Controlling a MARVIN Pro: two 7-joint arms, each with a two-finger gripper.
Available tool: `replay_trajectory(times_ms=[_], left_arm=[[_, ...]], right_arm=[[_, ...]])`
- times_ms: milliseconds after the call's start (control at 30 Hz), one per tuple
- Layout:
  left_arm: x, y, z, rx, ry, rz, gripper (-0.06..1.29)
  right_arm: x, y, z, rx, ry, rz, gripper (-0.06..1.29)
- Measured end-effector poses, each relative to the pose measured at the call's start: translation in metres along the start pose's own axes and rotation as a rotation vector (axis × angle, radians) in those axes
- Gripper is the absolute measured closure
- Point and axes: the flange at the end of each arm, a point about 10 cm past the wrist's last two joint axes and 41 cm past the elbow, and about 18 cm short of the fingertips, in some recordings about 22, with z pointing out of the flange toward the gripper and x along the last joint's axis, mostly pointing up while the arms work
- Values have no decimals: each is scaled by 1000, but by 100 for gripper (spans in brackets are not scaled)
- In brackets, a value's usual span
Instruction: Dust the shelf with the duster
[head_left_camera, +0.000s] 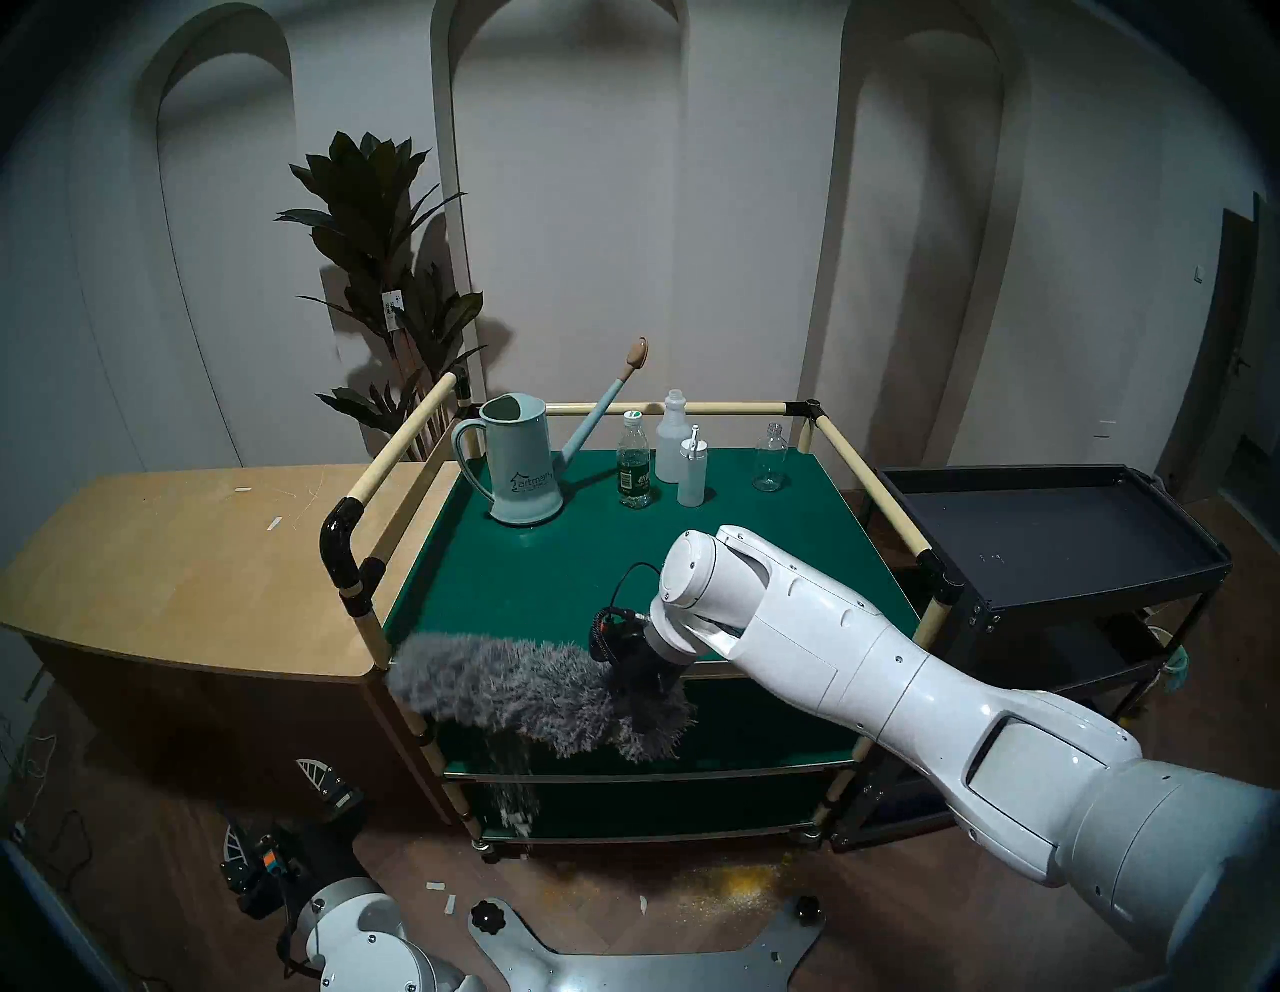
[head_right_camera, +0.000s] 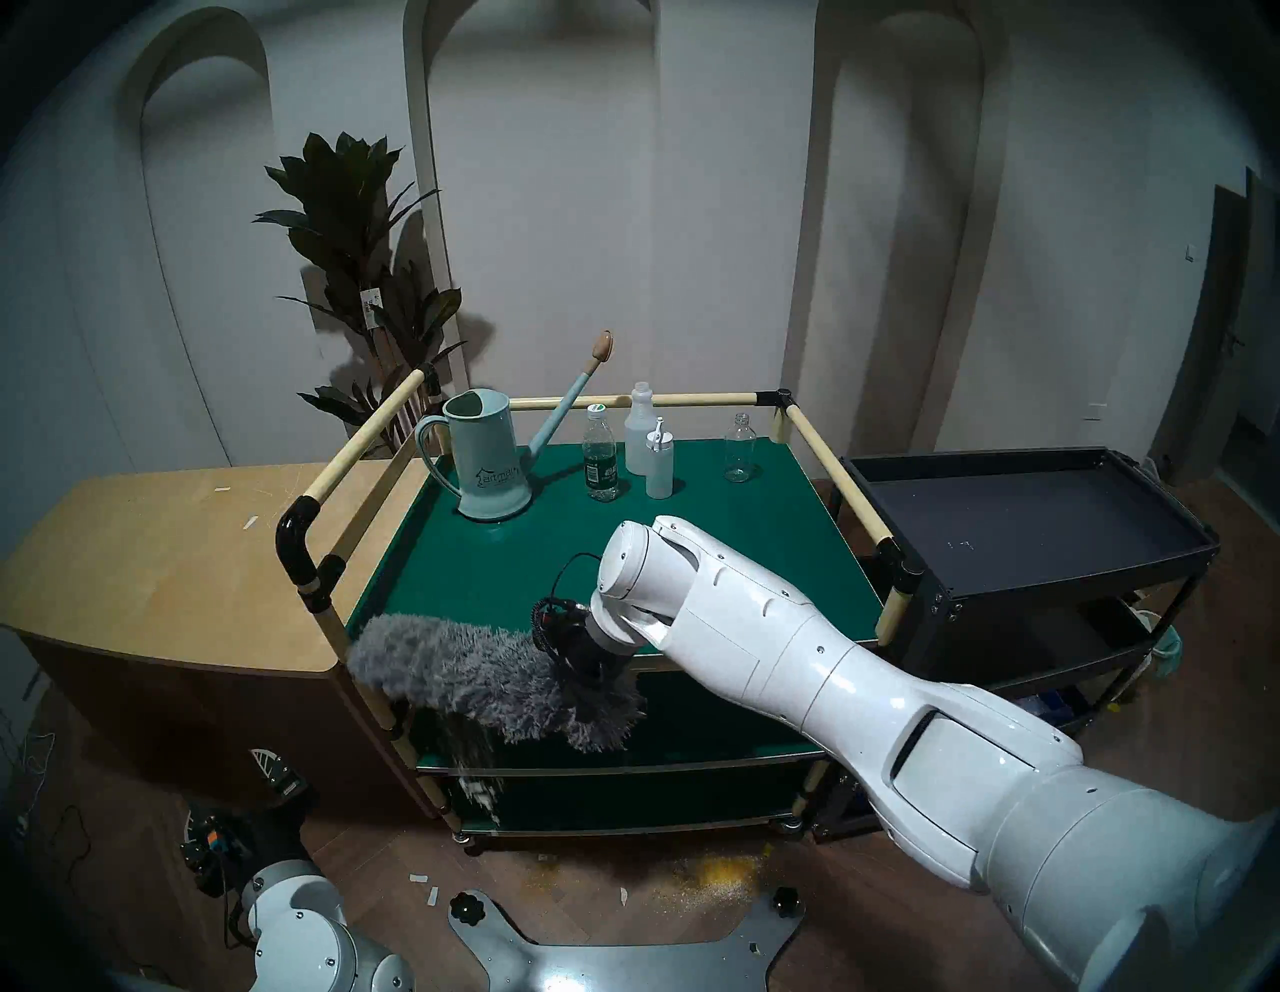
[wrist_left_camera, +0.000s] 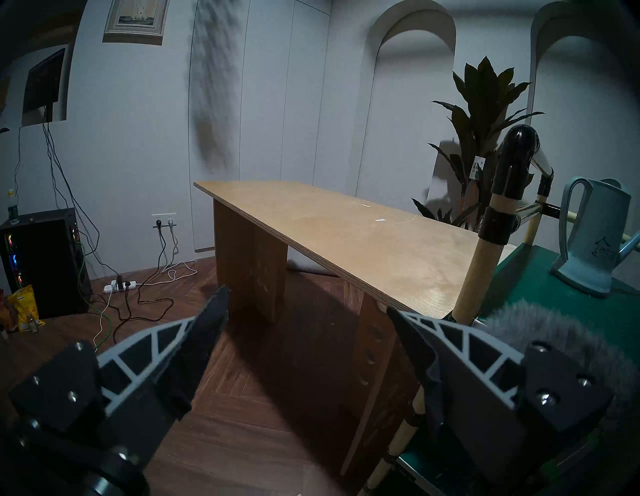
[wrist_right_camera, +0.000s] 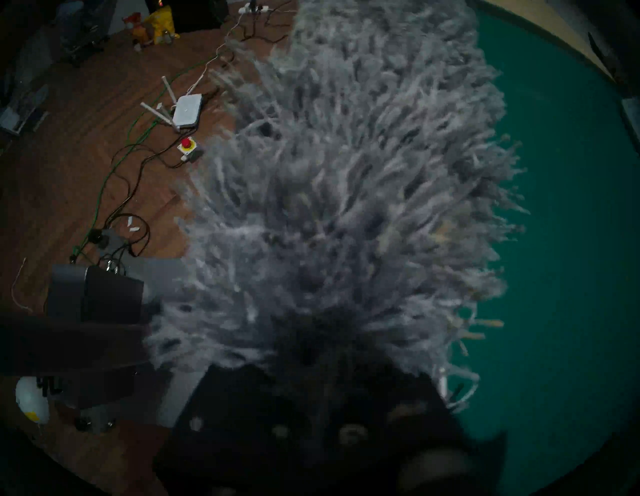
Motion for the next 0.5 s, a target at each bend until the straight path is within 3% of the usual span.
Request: replay_trajectory(times_ms=[67, 267, 500], left_arm=[[-1, 1, -2, -5, -1, -1, -2], [-3, 4, -6, -18, -3, -2, -2], [-2, 13, -8, -52, 5, -1, -2]], right_arm=[[-10, -7, -2, 35, -17, -10, 122], [-27, -15, -13, 35, -28, -31, 123], [-35, -18, -43, 23, 48, -13, 123]])
